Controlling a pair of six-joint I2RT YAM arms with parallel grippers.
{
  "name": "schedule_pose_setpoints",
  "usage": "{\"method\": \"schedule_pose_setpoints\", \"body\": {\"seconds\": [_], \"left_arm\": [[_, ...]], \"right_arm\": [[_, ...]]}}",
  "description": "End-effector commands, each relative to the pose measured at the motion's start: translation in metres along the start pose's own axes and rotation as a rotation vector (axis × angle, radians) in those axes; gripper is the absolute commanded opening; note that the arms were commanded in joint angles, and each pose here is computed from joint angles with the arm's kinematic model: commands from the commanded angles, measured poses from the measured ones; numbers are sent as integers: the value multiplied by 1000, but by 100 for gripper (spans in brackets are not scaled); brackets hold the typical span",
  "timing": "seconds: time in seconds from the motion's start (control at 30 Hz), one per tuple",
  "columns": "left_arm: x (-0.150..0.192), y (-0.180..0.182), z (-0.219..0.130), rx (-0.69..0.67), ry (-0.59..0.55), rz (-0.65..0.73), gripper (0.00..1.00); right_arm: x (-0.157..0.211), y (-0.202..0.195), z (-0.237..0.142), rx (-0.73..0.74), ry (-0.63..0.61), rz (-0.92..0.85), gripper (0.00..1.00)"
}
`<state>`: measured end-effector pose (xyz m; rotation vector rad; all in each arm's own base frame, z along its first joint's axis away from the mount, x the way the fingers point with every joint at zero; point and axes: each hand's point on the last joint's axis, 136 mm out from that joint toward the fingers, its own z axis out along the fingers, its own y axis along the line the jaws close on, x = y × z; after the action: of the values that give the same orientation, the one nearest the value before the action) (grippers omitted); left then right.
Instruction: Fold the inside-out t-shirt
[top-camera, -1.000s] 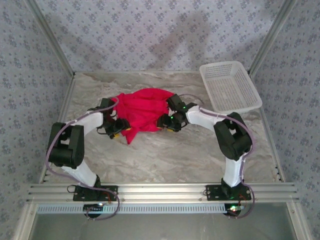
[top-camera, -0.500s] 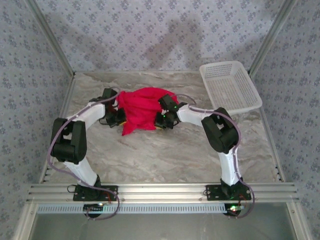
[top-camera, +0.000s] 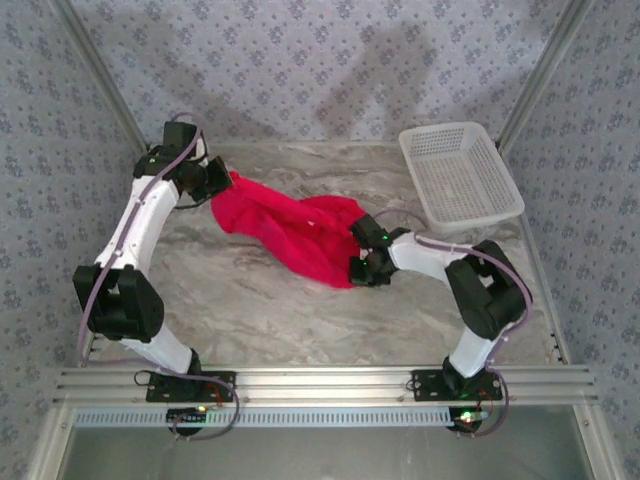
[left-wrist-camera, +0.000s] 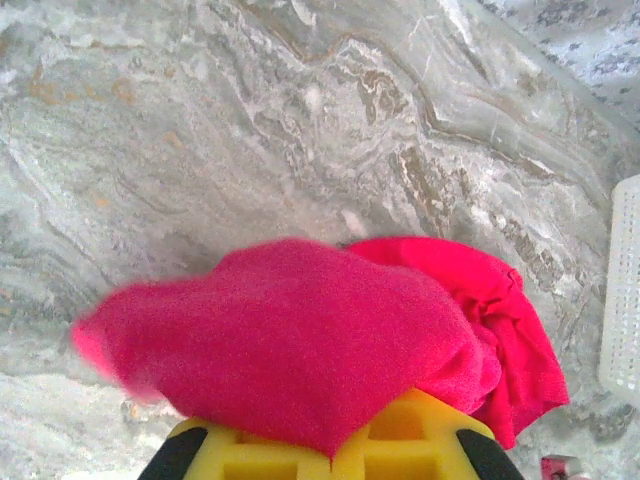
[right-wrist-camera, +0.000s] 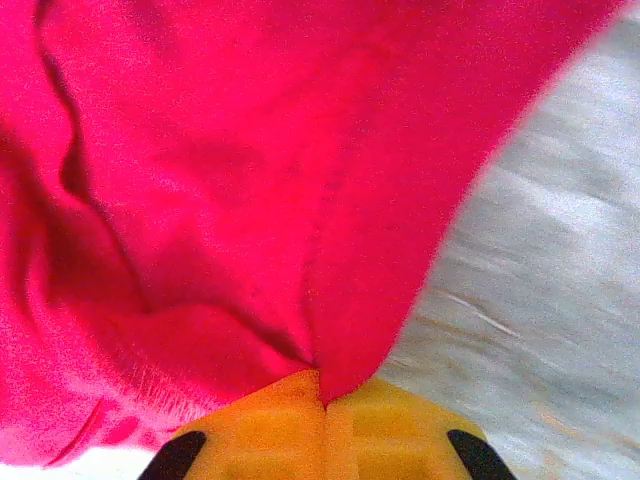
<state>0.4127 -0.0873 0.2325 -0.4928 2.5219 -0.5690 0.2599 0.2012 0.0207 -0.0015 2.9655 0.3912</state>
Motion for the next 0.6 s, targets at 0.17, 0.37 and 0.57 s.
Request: {"method": "schedule_pose_setpoints", "body": {"seconds": [0.17, 0.37, 0.57], "left_arm": [[17, 41, 11, -91, 71, -39, 0], [-6, 77, -21, -135, -4, -131, 0], [-39, 137, -58, -141, -139, -375, 0]], "right_arm": [[2, -63, -39, 181, -25, 61, 0], [-56, -81, -117, 178, -232, 124, 0], [-102, -93, -176, 93, -373, 205, 0]]}}
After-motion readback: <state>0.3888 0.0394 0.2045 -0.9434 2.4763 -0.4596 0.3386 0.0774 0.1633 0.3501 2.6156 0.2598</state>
